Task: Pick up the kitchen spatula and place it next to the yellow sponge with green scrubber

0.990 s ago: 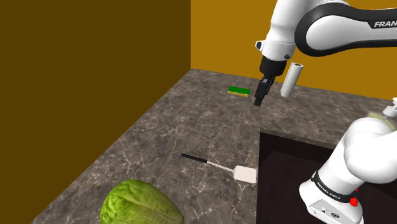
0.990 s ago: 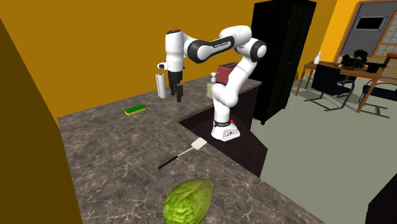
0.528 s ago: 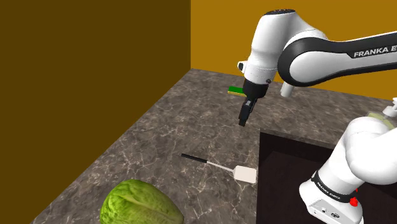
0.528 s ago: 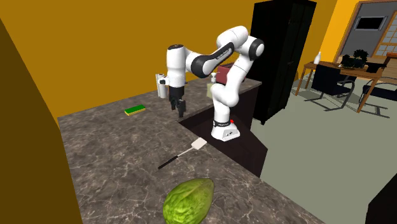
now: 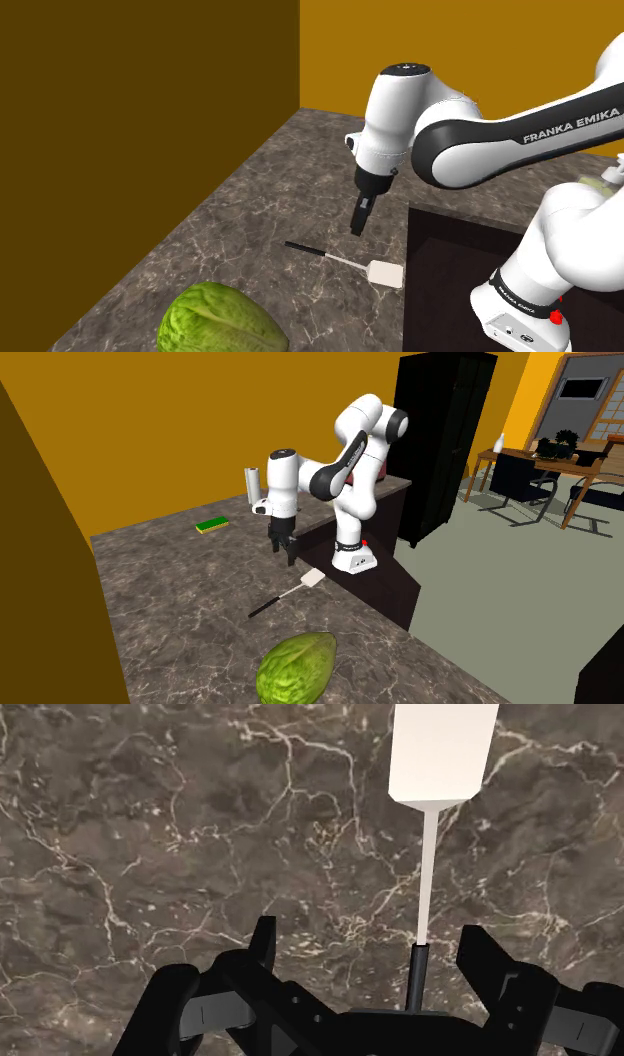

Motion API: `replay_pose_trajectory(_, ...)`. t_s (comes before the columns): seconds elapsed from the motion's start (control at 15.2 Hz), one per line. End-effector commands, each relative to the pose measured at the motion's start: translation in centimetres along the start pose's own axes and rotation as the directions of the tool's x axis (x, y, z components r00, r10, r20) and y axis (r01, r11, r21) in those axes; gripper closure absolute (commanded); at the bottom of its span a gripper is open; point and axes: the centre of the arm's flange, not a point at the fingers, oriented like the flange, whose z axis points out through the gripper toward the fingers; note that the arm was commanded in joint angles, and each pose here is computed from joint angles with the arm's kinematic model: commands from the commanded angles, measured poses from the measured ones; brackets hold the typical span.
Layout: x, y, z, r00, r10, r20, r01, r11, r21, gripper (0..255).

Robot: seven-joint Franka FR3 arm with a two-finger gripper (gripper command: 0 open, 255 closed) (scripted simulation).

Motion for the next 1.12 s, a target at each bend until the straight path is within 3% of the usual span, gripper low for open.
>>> replay_pose_trajectory(0.0,0.8,-2.0,1.8,1.000,-0.024,-0.005,0.024,1.000,0.008,0)
replay_pose_trajectory(0.26,1.8,-5.4,4.5,0.998,-0.067,-0.012,0.067,0.998,0.018,0)
replay_pose_trajectory(0.73,1.9,-5.5,8.2,0.998,-0.067,-0.012,0.067,0.998,0.018,0)
replay_pose_trajectory(1.06,1.9,-5.5,8.5,0.998,-0.067,-0.012,0.067,0.998,0.018,0)
